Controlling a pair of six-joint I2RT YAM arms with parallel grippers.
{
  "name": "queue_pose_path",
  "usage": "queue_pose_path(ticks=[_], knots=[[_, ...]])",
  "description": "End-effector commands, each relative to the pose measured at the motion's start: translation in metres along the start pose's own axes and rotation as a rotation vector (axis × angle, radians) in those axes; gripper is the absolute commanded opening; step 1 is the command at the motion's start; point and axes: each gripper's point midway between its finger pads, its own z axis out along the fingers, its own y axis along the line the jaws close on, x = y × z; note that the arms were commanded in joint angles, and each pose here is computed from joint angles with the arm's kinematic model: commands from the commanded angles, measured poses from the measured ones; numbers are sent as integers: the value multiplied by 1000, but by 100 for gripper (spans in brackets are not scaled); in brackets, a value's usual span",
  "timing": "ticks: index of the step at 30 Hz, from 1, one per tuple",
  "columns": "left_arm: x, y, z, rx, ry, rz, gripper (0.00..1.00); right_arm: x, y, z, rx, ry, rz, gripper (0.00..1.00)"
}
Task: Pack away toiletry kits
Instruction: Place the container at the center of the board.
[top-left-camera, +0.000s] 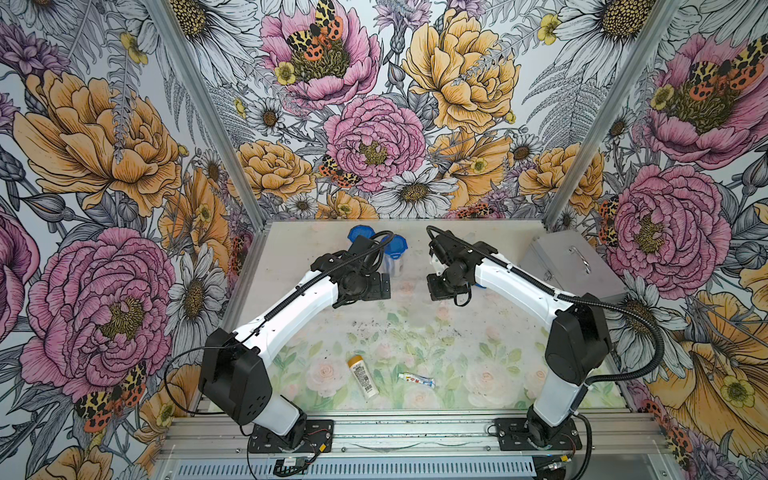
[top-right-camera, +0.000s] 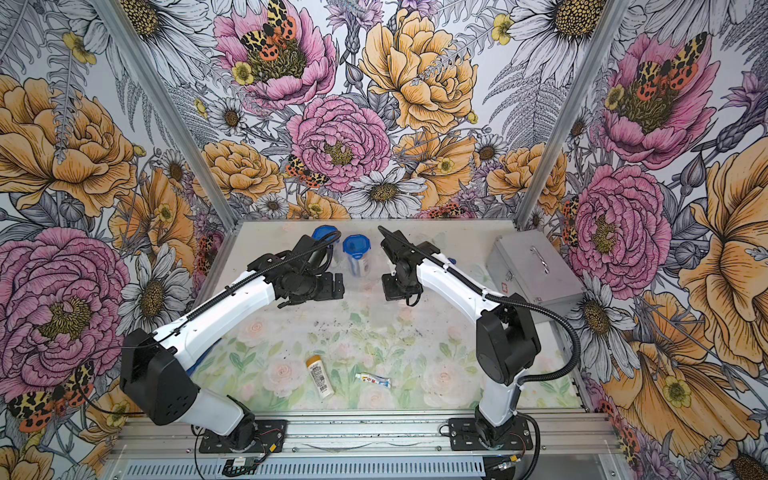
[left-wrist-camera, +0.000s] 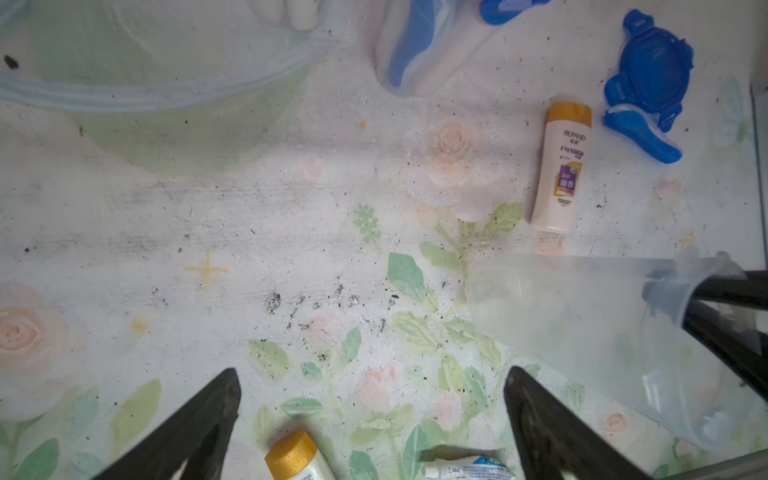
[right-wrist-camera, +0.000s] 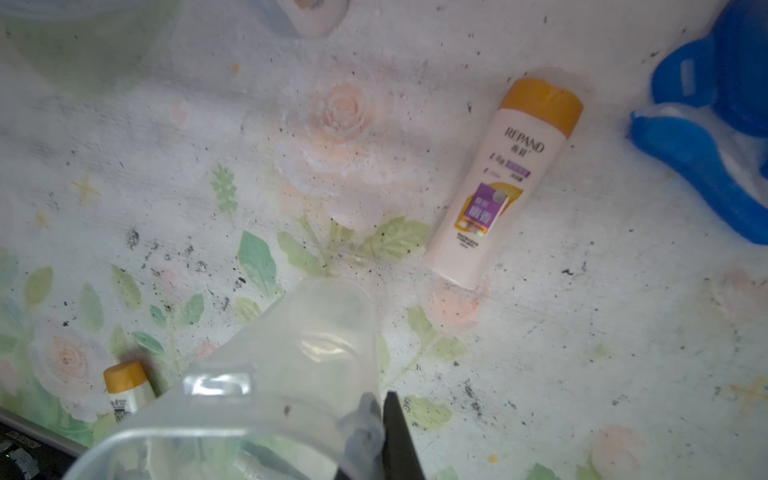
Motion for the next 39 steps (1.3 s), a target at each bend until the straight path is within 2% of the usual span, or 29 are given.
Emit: queue_pose_path(ticks=[1,9,13,19,22,25,31,36,39], knots=[[4,1,-9,36,-8,-48,98,0,1,1,36,15,-40,2],[8,3,-7,34,4,-41,99,4,11,8,26,45,-60,17],[15,7,-4,26,23,-80,98,4,10,6,30,44,-60,24],[35,19,-4,-20,71,-116,98,2,11,2,30,30,-35,35],[45,25,-3,-31,95,-121,99,1,12,-1,28,22,-25,45],[53,28,-1,-32,116,-124,99,3,12,-3,37,20,-4,53],[73,32,0,-23,156,-133,98,-2,10,-19,56,-13,40,64],[102,26,0,-63,200,-129,98,-10,18,-42,40,-82,-42,69],[121,20,1,-98,227,-168,98,-12,24,-56,12,-112,-110,71]])
